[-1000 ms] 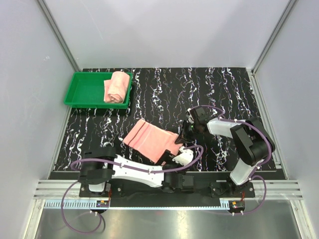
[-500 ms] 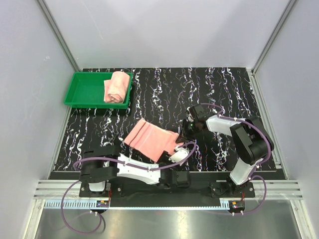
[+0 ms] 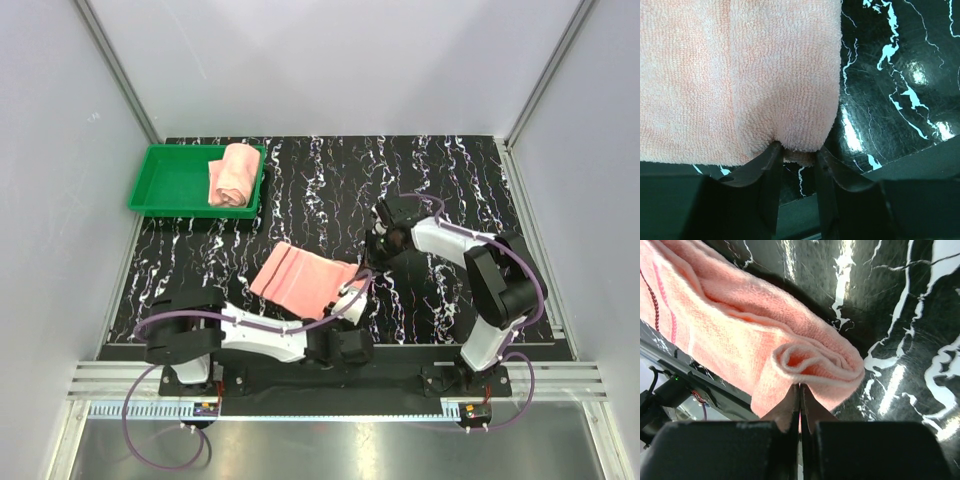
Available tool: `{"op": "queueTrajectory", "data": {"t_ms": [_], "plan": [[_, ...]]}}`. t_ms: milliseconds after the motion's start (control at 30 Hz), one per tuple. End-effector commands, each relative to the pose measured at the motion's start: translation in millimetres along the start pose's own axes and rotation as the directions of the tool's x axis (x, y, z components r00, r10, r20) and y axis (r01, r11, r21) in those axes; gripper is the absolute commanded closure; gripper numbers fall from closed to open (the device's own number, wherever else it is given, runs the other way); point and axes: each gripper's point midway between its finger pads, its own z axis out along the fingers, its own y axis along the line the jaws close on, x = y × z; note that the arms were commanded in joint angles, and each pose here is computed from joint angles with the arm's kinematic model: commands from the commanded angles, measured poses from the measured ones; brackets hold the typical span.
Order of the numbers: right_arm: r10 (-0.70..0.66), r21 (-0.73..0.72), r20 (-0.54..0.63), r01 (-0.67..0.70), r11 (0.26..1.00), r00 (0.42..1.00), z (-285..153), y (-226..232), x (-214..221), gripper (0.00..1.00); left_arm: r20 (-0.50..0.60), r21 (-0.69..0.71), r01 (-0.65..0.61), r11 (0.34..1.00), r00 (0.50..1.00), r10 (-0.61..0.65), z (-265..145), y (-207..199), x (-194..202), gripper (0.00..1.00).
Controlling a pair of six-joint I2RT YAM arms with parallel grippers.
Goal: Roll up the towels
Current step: Roll the towel
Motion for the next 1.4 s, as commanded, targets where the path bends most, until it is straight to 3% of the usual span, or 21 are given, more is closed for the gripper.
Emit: {"op": "queueTrajectory", "data": {"t_ms": [0,267,400,633,833,1033,1133,1233,1367], "plan": [[-0.054,0.07,0.042,0.05,0.996,0.998,-20,1,-21,1.0,-0.103,0.049,-0.009,0.999,0.995,0.014,1,6,23,0.67],[0.094,0.107,0.131,-0.108,0.988,0.987,-63,-45,-67,0.93,-0.089,0.181,0.049,0.982,0.996,-0.033,-7,-6,3,0.81],[0.097,0.109,0.207,-0.122,0.987,0.974,-91,-46,-91,0.91,-0.084,0.237,0.056,0.97,0.996,-0.037,-12,-13,-4,0.88],[0.084,0.113,0.236,-0.113,0.987,0.968,-107,-38,-96,0.91,-0.062,0.334,0.109,0.936,0.994,-0.093,-25,-23,-27,1.0],[0.103,0.104,0.268,-0.135,0.985,0.958,-115,-39,-95,0.94,-0.093,0.445,0.261,0.857,0.965,-0.246,-32,-20,-47,1.0],[0.085,-0.03,0.322,-0.079,0.996,0.943,-132,-11,-92,0.94,-0.166,0.525,0.451,0.722,0.886,-0.434,-36,-8,-52,1.0],[0.075,-0.11,0.339,-0.04,0.993,0.938,-137,3,-86,0.93,-0.196,0.579,0.531,0.619,0.828,-0.526,-43,-7,-62,1.0],[0.07,-0.174,0.344,-0.01,0.985,0.936,-139,12,-79,0.93,-0.225,0.577,0.606,0.548,0.763,-0.607,-47,0,-64,1.0],[0.068,-0.218,0.335,0.007,0.976,0.94,-136,15,-69,0.93,-0.259,0.578,0.705,0.412,0.637,-0.726,-55,10,-72,1.0]]}}
